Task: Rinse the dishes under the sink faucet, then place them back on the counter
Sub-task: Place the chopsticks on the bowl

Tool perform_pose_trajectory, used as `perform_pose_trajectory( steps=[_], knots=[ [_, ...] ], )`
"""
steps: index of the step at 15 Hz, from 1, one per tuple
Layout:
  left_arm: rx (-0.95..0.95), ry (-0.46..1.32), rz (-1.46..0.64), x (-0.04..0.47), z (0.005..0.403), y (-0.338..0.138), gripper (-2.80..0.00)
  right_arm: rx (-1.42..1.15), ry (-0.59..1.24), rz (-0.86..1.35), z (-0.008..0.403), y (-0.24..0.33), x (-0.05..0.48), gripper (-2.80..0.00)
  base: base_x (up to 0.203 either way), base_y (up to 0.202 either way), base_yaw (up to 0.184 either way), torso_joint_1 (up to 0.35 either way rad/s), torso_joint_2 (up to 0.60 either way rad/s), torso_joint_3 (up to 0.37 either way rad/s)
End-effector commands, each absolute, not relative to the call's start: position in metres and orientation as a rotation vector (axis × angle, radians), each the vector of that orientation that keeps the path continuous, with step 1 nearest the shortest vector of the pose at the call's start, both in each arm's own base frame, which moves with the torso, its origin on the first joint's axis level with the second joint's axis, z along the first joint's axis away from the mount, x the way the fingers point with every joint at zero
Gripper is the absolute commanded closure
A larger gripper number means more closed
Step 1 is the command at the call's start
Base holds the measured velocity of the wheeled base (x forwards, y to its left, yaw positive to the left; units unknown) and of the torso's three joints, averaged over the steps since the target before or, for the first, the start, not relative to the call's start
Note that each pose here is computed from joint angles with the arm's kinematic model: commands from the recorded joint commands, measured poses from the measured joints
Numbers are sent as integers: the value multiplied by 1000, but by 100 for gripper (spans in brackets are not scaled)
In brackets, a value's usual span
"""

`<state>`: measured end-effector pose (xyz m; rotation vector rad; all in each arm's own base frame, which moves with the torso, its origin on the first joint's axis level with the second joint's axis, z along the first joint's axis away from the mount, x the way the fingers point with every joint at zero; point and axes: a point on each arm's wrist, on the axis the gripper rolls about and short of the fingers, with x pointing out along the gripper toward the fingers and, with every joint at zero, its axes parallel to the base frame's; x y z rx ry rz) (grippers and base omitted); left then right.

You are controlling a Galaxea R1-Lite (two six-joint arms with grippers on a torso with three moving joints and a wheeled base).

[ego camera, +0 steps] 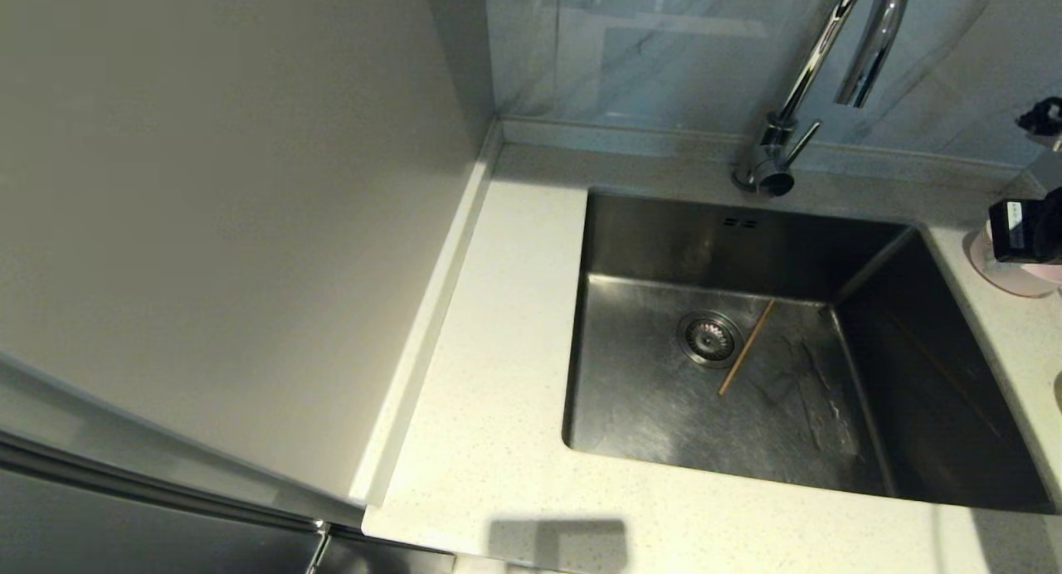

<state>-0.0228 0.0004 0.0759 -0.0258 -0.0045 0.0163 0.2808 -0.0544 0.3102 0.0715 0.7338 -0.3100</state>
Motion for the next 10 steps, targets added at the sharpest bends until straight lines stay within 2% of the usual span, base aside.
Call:
perform_pose_trajectory(
  steps=[1,6,10],
  knots=[
    [-26,-8,17,-23,76,0,0,101,763,-318,309,-54,285,0,0,0,0,0,0,0],
    [-26,-8,17,-23,76,0,0,260,860,-360,312,-42,288,0,0,0,0,0,0,0],
    [-26,-8,17,-23,76,0,0,279,961,-335,289,-21,318,0,0,0,0,0,0,0]
  ],
)
